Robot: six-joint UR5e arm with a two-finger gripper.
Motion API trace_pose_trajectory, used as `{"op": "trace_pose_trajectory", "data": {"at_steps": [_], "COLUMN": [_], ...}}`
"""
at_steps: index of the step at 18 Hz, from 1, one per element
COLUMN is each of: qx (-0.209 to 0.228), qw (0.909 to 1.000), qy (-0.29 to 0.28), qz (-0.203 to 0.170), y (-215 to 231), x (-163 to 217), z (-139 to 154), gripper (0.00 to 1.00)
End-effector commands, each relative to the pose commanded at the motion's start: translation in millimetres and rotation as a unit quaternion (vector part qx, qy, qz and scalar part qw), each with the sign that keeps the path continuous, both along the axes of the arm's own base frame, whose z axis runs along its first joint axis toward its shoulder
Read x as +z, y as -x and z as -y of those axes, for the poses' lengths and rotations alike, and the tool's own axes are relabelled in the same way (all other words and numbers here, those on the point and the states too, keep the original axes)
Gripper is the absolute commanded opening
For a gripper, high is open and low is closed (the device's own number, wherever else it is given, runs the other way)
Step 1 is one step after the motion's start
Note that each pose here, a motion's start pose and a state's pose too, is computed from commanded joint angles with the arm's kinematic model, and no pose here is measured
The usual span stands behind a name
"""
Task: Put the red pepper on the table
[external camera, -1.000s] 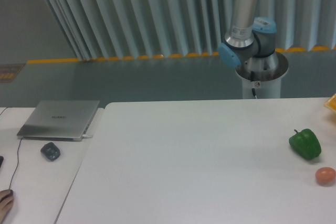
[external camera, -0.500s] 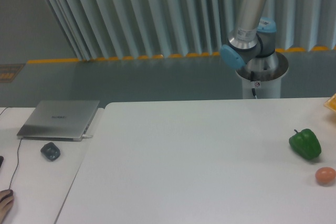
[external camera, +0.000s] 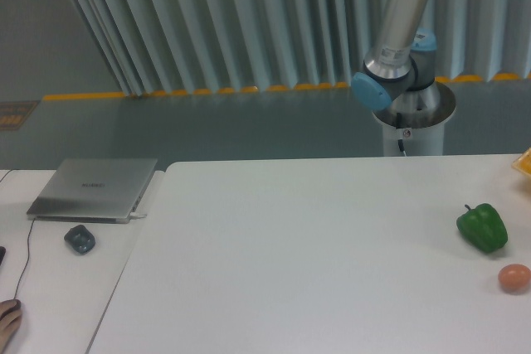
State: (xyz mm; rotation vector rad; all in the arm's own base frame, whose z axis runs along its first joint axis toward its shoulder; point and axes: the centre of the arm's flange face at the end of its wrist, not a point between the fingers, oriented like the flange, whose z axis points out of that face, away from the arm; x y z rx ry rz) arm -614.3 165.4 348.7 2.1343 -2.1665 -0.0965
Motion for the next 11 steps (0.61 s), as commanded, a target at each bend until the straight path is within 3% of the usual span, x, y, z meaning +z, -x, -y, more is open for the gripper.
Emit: {"op": "trace_pose_trajectory", "data": {"at_steps": [11], "qx": [-0.016], "qw": [0.9998], "qy": [0.003], "qz": [-0.009], "y": [21], "x": [-31], "z": [10], "gripper": [1.0]}}
